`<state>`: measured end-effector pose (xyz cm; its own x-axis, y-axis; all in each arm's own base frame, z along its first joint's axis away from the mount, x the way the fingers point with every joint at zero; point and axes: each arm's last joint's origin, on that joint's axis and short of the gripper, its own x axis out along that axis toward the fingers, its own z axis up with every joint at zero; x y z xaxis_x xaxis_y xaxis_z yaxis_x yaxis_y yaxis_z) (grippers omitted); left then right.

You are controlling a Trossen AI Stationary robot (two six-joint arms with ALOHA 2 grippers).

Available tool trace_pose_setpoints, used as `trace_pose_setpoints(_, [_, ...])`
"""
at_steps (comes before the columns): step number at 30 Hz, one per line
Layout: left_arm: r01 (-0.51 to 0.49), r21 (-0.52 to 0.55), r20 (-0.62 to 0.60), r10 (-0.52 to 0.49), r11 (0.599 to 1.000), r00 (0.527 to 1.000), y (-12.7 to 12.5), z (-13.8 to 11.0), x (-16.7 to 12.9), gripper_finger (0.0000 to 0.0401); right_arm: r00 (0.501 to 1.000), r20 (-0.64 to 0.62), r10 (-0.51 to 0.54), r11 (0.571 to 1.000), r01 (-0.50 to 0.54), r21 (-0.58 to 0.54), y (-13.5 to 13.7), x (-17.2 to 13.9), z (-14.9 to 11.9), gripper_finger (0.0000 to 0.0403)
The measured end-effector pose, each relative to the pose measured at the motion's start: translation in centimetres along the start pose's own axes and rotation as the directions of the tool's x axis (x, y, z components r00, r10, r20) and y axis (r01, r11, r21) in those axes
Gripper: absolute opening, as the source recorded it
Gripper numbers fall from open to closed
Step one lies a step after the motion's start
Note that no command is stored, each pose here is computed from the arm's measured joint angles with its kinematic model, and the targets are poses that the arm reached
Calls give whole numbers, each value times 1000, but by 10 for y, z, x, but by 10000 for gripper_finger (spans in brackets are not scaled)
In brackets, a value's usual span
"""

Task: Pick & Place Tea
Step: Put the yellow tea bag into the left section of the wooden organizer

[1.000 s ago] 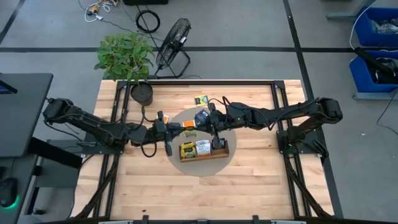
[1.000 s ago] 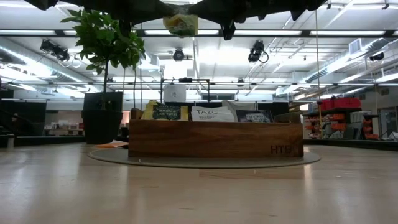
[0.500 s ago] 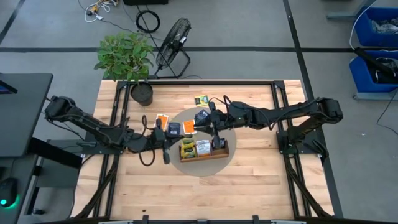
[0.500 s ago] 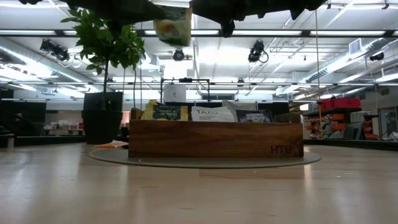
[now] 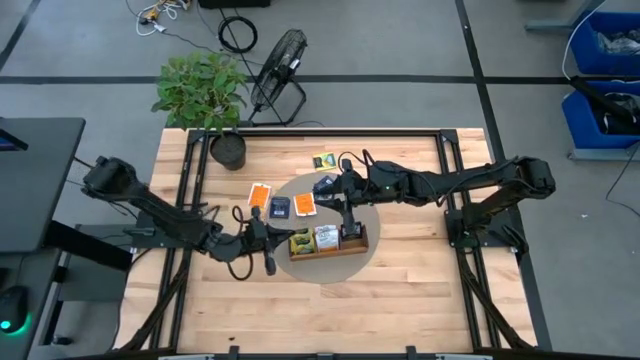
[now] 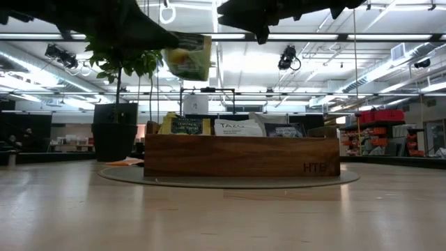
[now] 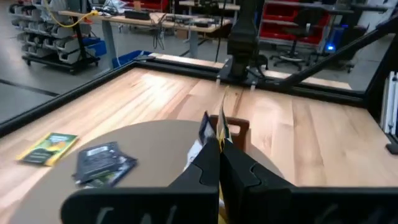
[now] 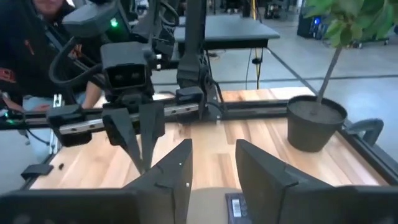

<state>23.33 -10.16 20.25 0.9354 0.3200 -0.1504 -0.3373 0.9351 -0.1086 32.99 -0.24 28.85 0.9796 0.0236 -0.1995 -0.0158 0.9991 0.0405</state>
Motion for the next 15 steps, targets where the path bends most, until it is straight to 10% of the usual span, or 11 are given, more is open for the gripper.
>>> trace_pose_setpoints(15, [-98, 34, -66, 100, 995, 993, -9, -52, 20, 1, 999, -42, -4, 999, 6, 49, 0, 0, -4, 130])
